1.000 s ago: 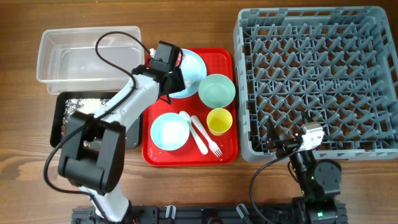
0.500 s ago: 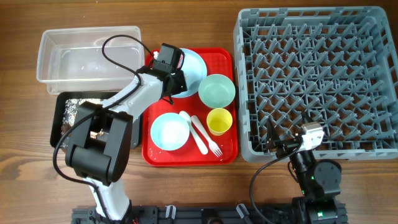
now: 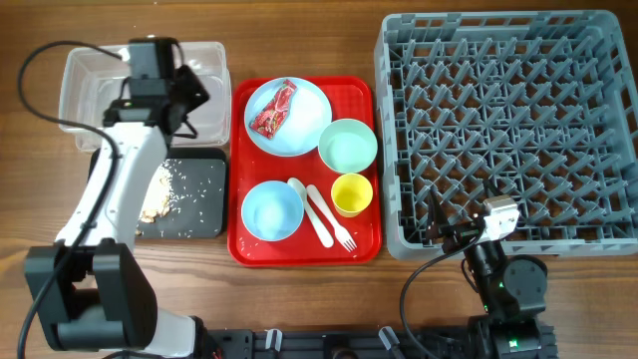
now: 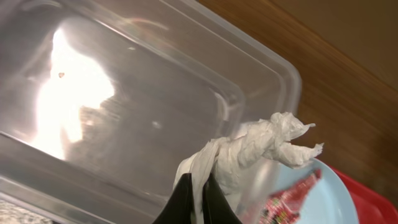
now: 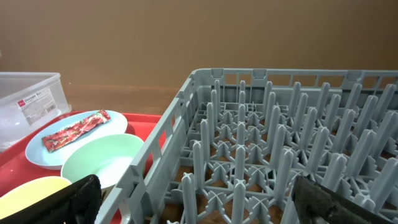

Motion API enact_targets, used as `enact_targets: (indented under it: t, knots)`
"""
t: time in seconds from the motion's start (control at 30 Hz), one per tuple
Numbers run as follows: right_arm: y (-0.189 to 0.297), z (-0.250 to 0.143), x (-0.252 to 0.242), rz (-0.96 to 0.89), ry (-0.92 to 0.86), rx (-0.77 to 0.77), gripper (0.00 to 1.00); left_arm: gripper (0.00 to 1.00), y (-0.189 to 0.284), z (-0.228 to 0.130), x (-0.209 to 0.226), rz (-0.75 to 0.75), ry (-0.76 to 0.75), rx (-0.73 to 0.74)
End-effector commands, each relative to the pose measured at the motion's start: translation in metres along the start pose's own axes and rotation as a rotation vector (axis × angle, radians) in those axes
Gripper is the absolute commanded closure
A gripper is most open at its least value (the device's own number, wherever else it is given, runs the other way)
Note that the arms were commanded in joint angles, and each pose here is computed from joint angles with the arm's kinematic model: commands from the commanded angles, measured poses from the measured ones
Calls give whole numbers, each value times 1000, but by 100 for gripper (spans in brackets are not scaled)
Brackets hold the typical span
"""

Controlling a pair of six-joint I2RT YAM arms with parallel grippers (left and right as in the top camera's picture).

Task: Sort waste into correct bins and load items into the dishwasher rack
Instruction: 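Return the left gripper to the plate and grasp the red wrapper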

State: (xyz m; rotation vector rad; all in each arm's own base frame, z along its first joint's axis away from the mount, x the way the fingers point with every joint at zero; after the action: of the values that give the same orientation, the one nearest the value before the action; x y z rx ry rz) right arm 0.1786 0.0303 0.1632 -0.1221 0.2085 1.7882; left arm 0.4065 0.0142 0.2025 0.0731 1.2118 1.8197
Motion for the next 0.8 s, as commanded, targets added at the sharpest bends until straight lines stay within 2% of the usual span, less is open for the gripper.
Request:
enact_targets:
  t: [0.0, 0.03, 0.07, 0.1, 0.2, 0.23, 0.3, 0.33, 0.4, 0.47, 0.6, 0.77]
  knots:
    - [0, 0, 1, 7, 7, -5, 1, 96, -15, 13, 25, 71, 41, -9]
    - [0, 0, 1, 7, 7, -5, 0, 87, -20, 14, 30, 85, 48, -4]
    - [0, 0, 1, 7, 7, -5, 0, 60, -24, 14, 33, 95, 52, 1]
    - [0, 0, 1, 7, 7, -5, 0, 47, -25, 14, 33, 97, 53, 1]
    - [0, 0, 1, 7, 7, -4, 0, 38, -15, 19, 27, 58, 55, -16]
    - [0, 0, 0, 6, 7, -4, 0, 36, -5, 20, 20, 4, 56, -5]
    - [0, 0, 1, 7, 7, -4, 0, 39, 19, 13, -1, -142, 42, 58]
    - [0, 0, 1, 7, 7, -4, 0, 48, 35, 5, -16, -220, 18, 93]
    - [0, 0, 1, 7, 7, -5, 0, 57, 54, -9, -37, -286, -34, 108]
    - [0, 0, 0, 6, 7, -4, 0, 59, 60, -29, -58, -320, -98, 120]
    - [0, 0, 0, 6, 7, -4, 0, 50, 43, -76, -86, -278, -313, 109]
    - [0, 0, 1, 7, 7, -5, 0, 45, -11, -114, -94, -221, -414, 139]
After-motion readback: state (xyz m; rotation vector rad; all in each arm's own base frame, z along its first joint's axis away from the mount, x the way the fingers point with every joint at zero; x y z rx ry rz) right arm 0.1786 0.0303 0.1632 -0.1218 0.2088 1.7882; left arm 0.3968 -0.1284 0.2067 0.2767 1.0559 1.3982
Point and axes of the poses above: each gripper's point midway between its finger pads, its own y axis back along the fingers, its own x axis along the line the jaws close on, z = x × y, the point moved 7 cm from there along y, back along the fingers, and after that the axes turned 14 degrees about y, right-handed, at the moved point
